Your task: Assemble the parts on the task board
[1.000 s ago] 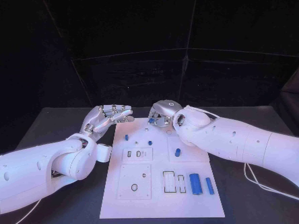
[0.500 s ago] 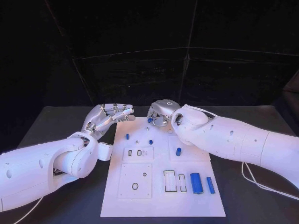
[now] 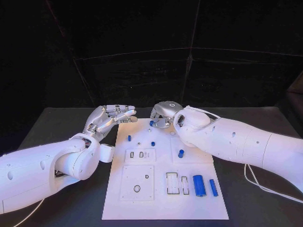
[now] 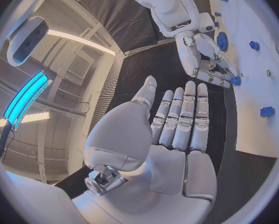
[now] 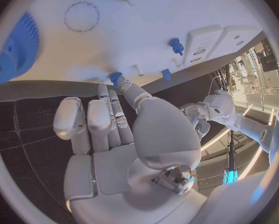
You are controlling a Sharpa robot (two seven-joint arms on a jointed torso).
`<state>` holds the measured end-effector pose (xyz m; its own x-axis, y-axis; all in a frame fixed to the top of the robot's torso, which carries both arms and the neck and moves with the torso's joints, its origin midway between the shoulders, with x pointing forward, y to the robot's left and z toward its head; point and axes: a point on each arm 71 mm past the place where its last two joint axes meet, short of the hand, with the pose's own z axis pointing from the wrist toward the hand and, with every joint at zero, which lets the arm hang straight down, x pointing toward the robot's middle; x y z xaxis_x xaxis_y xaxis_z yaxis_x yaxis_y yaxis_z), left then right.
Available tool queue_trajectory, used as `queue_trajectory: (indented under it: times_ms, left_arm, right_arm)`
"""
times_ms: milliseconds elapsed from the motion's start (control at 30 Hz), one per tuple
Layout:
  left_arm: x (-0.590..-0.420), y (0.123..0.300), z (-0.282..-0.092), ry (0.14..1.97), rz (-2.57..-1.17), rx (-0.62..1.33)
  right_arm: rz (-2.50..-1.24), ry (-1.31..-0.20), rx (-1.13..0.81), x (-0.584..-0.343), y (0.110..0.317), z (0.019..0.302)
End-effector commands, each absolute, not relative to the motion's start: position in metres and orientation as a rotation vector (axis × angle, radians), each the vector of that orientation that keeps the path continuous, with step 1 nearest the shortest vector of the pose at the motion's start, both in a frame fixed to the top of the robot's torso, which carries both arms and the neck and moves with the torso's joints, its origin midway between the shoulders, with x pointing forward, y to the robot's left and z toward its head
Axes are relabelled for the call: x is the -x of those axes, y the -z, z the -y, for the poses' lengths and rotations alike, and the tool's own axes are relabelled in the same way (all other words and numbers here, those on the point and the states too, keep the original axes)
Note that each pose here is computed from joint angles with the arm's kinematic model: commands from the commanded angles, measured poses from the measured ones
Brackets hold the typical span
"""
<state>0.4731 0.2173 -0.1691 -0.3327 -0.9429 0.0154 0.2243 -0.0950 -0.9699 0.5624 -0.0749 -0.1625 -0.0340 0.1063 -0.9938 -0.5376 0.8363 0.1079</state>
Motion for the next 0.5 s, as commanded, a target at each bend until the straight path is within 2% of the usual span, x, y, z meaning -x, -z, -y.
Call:
queue_trajectory:
  times_ms: [33, 267, 500]
  left_arm:
    - [-0.473, 0.168, -0.216, 1.61, -1.232, 0.884]
    - [-0.473, 0.168, -0.217, 1.611, -1.234, 0.885]
    - [-0.474, 0.168, -0.218, 1.608, -1.234, 0.886]
  right_arm:
    - [-1.538, -0.5, 0.355, -0.563, 0.162, 0.074]
    - [-1.508, -0.52, 0.353, -0.559, 0.159, 0.075]
    - [-1.465, -0.54, 0.326, -0.553, 0.149, 0.093]
